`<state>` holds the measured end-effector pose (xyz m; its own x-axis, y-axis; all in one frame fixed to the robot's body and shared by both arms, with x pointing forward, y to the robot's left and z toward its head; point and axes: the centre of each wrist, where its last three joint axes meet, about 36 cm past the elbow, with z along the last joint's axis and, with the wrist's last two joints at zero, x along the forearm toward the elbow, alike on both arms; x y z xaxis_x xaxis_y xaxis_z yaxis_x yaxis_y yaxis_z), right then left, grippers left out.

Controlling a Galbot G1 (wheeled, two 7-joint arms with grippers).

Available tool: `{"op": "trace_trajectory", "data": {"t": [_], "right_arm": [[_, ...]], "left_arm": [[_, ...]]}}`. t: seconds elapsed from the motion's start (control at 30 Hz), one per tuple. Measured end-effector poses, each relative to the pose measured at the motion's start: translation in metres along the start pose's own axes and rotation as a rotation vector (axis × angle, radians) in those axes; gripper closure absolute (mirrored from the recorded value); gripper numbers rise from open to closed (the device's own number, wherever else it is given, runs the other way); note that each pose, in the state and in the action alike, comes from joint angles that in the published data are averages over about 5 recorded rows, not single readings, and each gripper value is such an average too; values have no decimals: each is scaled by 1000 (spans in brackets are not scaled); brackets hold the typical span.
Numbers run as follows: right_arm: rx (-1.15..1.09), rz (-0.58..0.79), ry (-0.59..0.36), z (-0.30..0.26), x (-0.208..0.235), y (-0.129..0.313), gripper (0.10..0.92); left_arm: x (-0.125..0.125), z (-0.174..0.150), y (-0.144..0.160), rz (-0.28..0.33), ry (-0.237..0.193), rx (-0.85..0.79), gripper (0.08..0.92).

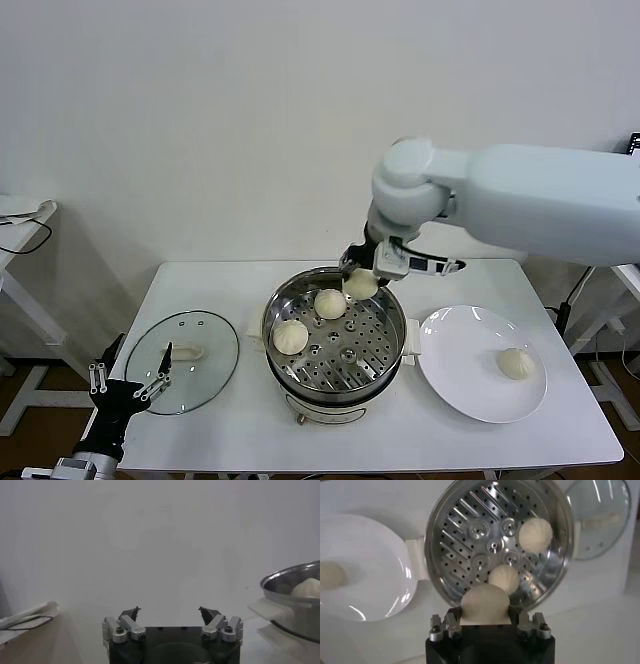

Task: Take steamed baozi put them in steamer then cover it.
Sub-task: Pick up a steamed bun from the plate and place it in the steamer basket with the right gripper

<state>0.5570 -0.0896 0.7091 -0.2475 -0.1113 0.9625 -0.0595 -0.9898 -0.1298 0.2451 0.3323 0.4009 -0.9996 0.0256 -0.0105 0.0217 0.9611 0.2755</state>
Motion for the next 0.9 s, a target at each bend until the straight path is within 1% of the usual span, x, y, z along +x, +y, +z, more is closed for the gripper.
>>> {"op": "trace_trajectory", "data": {"t": [0.17,0.43,0.9], "right_arm": [[50,1,-39,-12,-19,-11,386],[91,3,-105,-33,-37,-22,386],[115,-24,-195,-59,-63,-21,386]], "left_arm": [[1,3,3,-6,7,-2,177],[0,6,8,-18,13,-6,177],[-1,12,10,-24,24,-3,177]]}}
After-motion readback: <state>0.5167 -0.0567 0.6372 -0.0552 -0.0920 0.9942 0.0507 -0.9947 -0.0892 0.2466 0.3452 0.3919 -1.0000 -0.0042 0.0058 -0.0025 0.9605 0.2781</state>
